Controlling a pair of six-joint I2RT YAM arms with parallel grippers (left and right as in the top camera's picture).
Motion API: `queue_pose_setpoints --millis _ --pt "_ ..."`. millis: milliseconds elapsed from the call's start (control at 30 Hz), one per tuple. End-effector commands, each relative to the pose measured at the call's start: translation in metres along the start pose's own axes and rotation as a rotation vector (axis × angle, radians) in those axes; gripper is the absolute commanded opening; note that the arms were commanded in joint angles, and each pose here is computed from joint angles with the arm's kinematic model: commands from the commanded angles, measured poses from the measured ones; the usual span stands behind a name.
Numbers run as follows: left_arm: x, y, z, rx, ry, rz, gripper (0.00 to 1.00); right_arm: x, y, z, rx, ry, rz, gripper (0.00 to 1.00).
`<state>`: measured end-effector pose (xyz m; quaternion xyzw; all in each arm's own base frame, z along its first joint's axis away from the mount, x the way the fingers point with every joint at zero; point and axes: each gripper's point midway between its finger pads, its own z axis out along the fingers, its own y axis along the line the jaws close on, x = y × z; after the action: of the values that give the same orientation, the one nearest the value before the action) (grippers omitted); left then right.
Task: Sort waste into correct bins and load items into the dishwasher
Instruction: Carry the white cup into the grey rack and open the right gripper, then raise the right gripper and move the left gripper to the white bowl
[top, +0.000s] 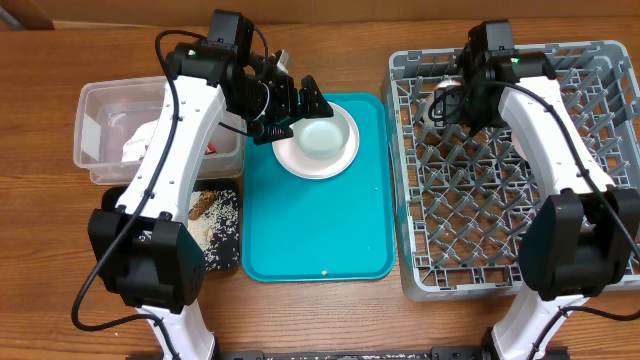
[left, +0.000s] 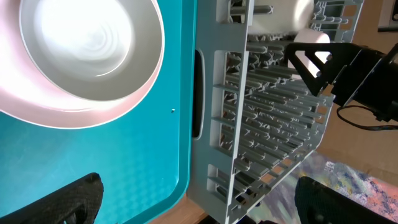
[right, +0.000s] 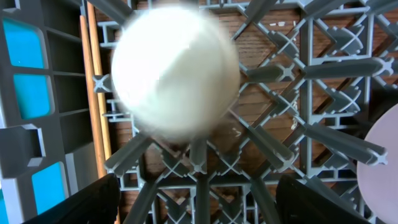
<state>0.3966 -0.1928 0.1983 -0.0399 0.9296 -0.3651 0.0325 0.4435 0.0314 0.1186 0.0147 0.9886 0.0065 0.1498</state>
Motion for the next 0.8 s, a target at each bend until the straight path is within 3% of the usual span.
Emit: queue_pose_setpoints --millis 0,400,767 --pt "-0.003 -0.012 -0.015 0.011 -0.044 0.039 1.00 -0.001 -0.004 -0.001 0.010 -0.006 0.010 0.82" --pt "-0.003 -0.012 -0.015 0.011 -0.044 0.039 1.00 -0.005 0.006 -0.009 -0.044 -0.011 0.010 0.80" --pt "-0.003 -0.012 -0.015 0.011 -0.044 0.039 1.00 -0.011 0.022 -0.084 -0.144 -0.035 0.029 0.80"
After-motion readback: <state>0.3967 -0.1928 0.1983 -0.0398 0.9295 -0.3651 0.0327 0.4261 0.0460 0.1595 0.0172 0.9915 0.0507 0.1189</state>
